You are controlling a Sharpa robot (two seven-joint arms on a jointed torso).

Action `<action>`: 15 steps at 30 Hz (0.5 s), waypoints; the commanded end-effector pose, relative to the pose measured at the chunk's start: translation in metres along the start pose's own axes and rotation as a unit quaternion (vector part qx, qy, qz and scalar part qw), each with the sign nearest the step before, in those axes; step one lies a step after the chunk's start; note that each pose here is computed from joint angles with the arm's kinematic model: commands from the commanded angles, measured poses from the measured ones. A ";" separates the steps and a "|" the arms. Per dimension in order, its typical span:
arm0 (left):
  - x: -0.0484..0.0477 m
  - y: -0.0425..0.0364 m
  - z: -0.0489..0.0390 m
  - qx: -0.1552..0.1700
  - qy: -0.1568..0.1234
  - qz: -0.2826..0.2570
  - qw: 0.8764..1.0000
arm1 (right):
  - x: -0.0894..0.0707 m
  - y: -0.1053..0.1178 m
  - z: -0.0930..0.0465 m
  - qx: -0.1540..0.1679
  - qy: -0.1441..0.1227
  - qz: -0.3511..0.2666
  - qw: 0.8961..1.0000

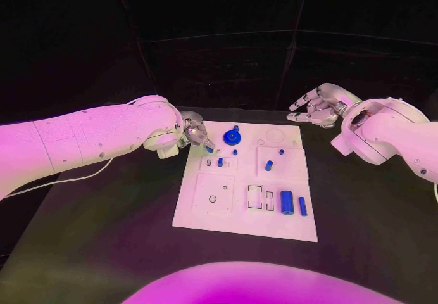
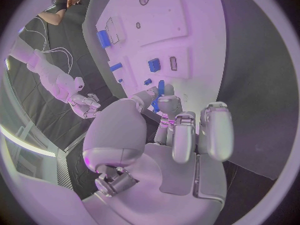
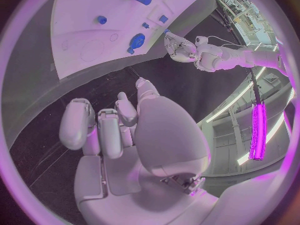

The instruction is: Assemble the parts on the task board

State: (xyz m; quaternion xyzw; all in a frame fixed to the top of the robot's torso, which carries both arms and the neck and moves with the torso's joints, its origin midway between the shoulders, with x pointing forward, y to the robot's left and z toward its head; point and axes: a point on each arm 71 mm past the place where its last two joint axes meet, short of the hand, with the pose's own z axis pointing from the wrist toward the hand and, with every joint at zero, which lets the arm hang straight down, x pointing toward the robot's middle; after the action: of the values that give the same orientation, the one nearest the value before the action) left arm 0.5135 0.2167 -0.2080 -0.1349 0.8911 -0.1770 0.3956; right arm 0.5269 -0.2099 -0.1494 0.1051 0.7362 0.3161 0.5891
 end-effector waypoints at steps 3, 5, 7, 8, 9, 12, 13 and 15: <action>0.0041 -0.0008 -0.0002 0.004 -0.009 0.010 1.000 | -0.001 0.001 0.000 -0.005 0.002 0.001 1.000; 0.0072 -0.0003 0.0005 0.002 -0.005 0.013 1.000 | 0.000 0.002 0.000 -0.005 0.002 0.001 1.000; 0.0100 0.0002 0.0012 -0.001 -0.002 0.016 1.000 | 0.000 0.002 0.001 -0.005 0.003 0.001 1.000; 0.0110 0.0004 0.0014 -0.002 -0.001 0.017 1.000 | 0.000 0.002 0.001 -0.005 0.003 0.001 1.000; 0.0122 0.0007 0.0017 -0.003 0.000 0.020 1.000 | 0.000 0.002 0.001 -0.005 0.003 0.001 1.000; 0.0150 0.0017 0.0022 -0.005 0.004 0.027 1.000 | 0.000 0.001 0.001 -0.005 0.003 0.001 1.000; 0.0156 0.0020 0.0023 -0.006 0.004 0.030 1.000 | 0.000 0.001 0.001 -0.005 0.003 0.001 1.000; 0.0163 0.0025 0.0023 -0.007 0.003 0.038 0.999 | 0.000 0.001 0.001 -0.005 0.003 0.001 1.000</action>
State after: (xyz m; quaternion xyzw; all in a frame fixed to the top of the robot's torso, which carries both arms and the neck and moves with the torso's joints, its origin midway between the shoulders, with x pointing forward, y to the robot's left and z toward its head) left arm 0.5045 0.2122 -0.2218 -0.1192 0.8965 -0.1673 0.3924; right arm 0.5273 -0.2100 -0.1497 0.1051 0.7368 0.3164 0.5883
